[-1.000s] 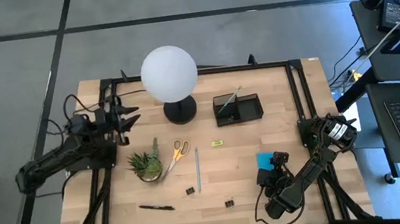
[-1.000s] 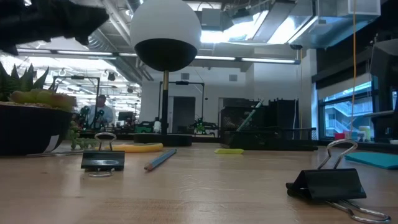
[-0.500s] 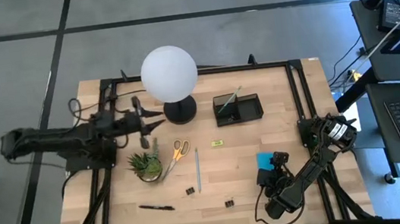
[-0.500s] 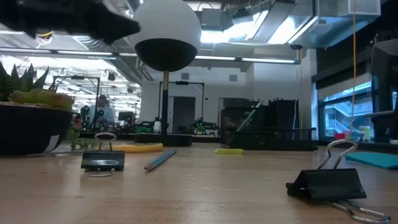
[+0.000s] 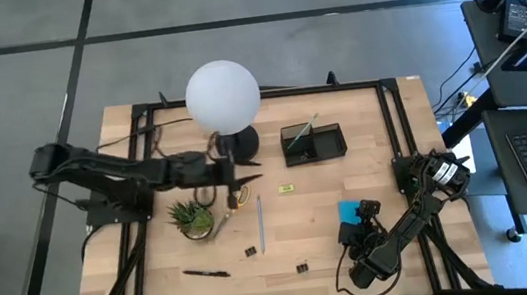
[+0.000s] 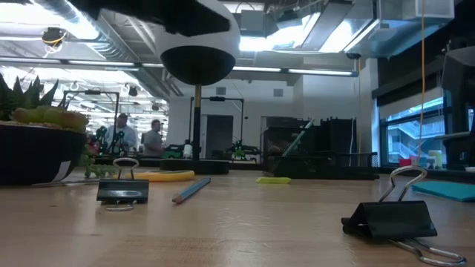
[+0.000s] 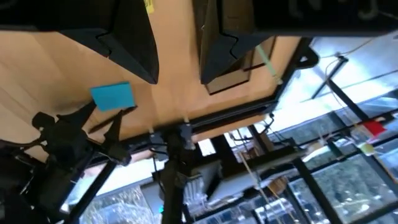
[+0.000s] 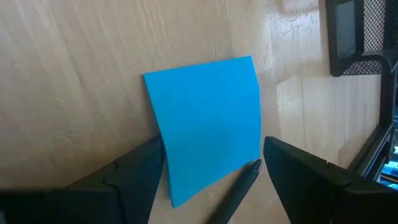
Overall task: Pick and place office supplies into organizer
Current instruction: Put the blue sticky note into the desk organizer
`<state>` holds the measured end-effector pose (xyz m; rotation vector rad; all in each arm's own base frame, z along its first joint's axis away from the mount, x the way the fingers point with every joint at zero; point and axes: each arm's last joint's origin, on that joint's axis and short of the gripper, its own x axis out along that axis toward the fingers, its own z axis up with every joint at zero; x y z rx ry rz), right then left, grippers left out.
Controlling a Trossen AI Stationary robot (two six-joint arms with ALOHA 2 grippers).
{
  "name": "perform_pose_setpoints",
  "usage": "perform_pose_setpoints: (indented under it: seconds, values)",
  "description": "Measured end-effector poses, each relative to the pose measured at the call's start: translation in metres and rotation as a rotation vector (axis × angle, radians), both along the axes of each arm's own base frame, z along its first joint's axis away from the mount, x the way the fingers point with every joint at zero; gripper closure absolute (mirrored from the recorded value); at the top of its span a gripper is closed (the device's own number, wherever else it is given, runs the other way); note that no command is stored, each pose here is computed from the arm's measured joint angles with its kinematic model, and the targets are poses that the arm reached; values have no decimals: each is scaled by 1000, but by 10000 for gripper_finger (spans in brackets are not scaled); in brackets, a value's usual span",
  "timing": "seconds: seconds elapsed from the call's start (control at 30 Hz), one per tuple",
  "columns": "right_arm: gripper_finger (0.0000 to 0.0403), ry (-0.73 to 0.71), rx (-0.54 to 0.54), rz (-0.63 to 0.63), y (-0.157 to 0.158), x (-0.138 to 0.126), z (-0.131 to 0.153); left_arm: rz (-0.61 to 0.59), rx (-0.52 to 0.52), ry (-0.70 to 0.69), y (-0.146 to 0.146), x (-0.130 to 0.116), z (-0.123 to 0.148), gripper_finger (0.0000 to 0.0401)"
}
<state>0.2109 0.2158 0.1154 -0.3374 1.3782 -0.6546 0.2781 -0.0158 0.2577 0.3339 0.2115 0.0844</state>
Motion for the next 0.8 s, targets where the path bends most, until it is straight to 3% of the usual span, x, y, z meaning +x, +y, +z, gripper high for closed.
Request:
perform_pose_setpoints:
  seconds: [0.3, 0.57, 0.8]
  values:
    - [123, 0, 0, 0, 0, 0, 0, -25, -20, 83, -8, 60, -24, 288]
    - [123, 0, 0, 0, 0, 0, 0, -195, -196, 141, -18, 117, -68, 288]
    - [123, -3, 0, -3, 0, 0, 0, -196, -256, 84, -19, 156, -102, 288]
